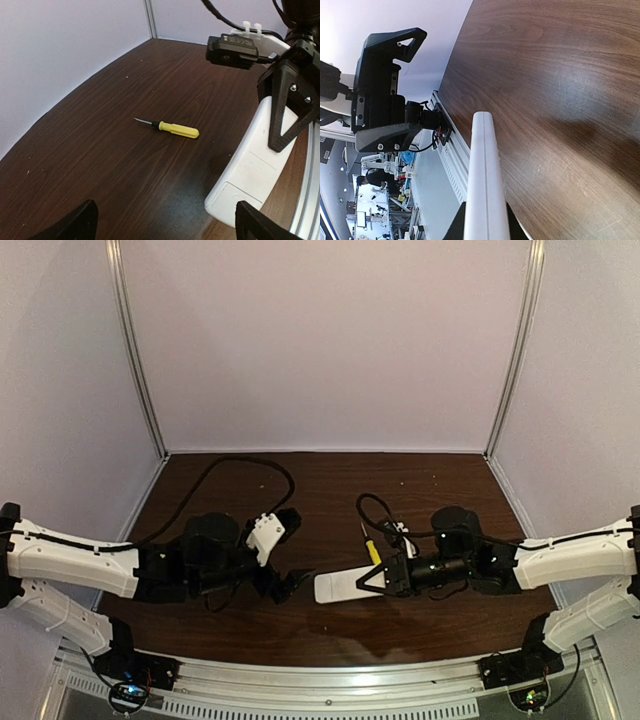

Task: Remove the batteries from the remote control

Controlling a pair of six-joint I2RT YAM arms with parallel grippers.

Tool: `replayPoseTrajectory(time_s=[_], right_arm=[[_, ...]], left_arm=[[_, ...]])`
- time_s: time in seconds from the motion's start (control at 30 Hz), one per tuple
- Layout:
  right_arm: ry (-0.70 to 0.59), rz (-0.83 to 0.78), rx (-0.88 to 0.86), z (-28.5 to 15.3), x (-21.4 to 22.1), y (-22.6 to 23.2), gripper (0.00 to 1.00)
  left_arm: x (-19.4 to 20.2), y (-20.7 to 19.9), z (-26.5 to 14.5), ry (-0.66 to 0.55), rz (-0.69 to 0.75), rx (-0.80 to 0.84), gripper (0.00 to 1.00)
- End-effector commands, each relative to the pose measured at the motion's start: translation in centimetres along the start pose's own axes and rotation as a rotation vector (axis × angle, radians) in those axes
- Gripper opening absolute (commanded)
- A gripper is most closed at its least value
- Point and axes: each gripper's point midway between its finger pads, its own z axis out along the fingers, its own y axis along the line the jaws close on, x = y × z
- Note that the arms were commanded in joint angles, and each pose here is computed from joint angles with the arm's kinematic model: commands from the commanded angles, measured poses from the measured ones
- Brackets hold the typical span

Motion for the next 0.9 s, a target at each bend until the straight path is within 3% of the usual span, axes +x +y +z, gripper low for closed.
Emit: replayPoseTrajectory(time_s=[0.0, 0.23, 0.53, 0.87], right_arm=[[-0.113, -0.065, -0.058, -0.9, -1.6, 1.3, 0.0], [-0.178, -0.132, -0.093, -1.9, -2.7, 2.5, 0.0], [-0.227, -0.175, -0.223, -2.0, -4.5, 5.5, 0.0], [-0.286, -0.041, -0.267, -3.6, -4.5, 5.6, 0.0]], left_arm=[[-1.6, 2.1, -0.3, -0.065, -0.149, -0.105, 0.98], [-0.8, 3.2, 0.2, -0.027, -0.315, -0.07, 0.95], [-2.0, 2.8, -1.6, -0.013, -0.383, -0.015, 0.94], [-4.8, 2.8, -4.0, -0.044, -0.525, 0.024, 0.89]])
